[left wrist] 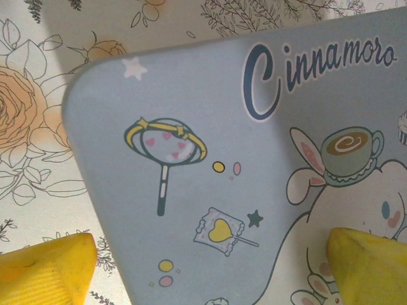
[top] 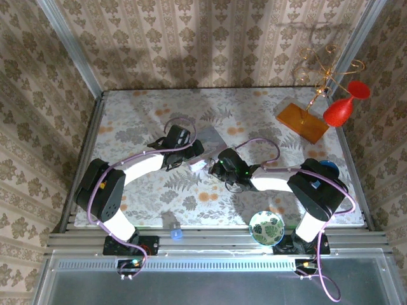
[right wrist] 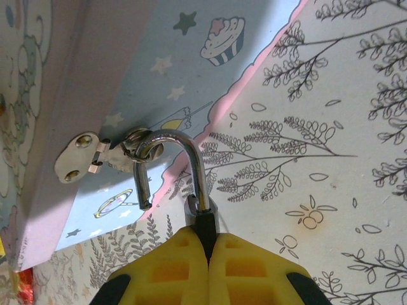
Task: Unlock a padlock with a key
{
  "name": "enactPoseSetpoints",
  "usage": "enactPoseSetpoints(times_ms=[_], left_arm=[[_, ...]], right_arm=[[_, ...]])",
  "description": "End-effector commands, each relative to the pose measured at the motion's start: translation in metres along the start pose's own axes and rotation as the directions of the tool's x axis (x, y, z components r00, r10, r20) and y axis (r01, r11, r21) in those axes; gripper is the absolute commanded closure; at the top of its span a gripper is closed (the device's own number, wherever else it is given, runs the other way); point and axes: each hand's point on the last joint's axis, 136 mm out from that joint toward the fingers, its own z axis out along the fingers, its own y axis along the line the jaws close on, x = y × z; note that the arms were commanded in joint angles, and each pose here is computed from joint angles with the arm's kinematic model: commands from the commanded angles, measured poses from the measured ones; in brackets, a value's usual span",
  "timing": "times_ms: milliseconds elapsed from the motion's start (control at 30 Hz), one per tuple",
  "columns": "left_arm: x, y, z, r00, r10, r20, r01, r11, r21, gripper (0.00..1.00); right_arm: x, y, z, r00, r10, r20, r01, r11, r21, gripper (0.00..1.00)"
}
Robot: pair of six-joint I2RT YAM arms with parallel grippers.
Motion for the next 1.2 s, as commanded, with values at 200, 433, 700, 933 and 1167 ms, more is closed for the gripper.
enactPoseSetpoints(times_ms=[200, 433, 700, 933, 1167], left_arm=[[0.017, 0.020, 0.002, 0.998, 0.033, -0.046, -0.037, 0.996, -0.077, 0.07], [0.019, 0.021, 0.003, 0.998, 0.034, -0.053, -0.038, 0.996, -0.076, 0.15], [0.024, 0.024, 0.006, 0.997, 0.033, -0.066, -0.038, 0.996, -0.083, 0.22], [0.023, 0.022, 0.007, 0.997, 0.031, -0.065, -0.036, 0.996, -0.078, 0.23], [0.023, 0.021, 0.008, 0.997, 0.031, -0.068, -0.036, 0.996, -0.077, 0.24]], right_arm=[[-0.025, 0.006, -0.007, 0.996, 0.027, 0.086, -0.026, 1.000, -0.004, 1.00], [-0.029, 0.010, -0.011, 0.994, 0.041, 0.097, -0.038, 0.999, -0.036, 1.00], [-0.042, 0.003, -0.015, 0.990, 0.068, 0.120, -0.064, 0.997, -0.042, 1.00], [-0.047, 0.004, -0.014, 0.990, 0.073, 0.118, -0.067, 0.996, -0.056, 1.00], [-0.049, -0.005, -0.020, 0.990, 0.081, 0.113, -0.074, 0.995, -0.068, 1.00]])
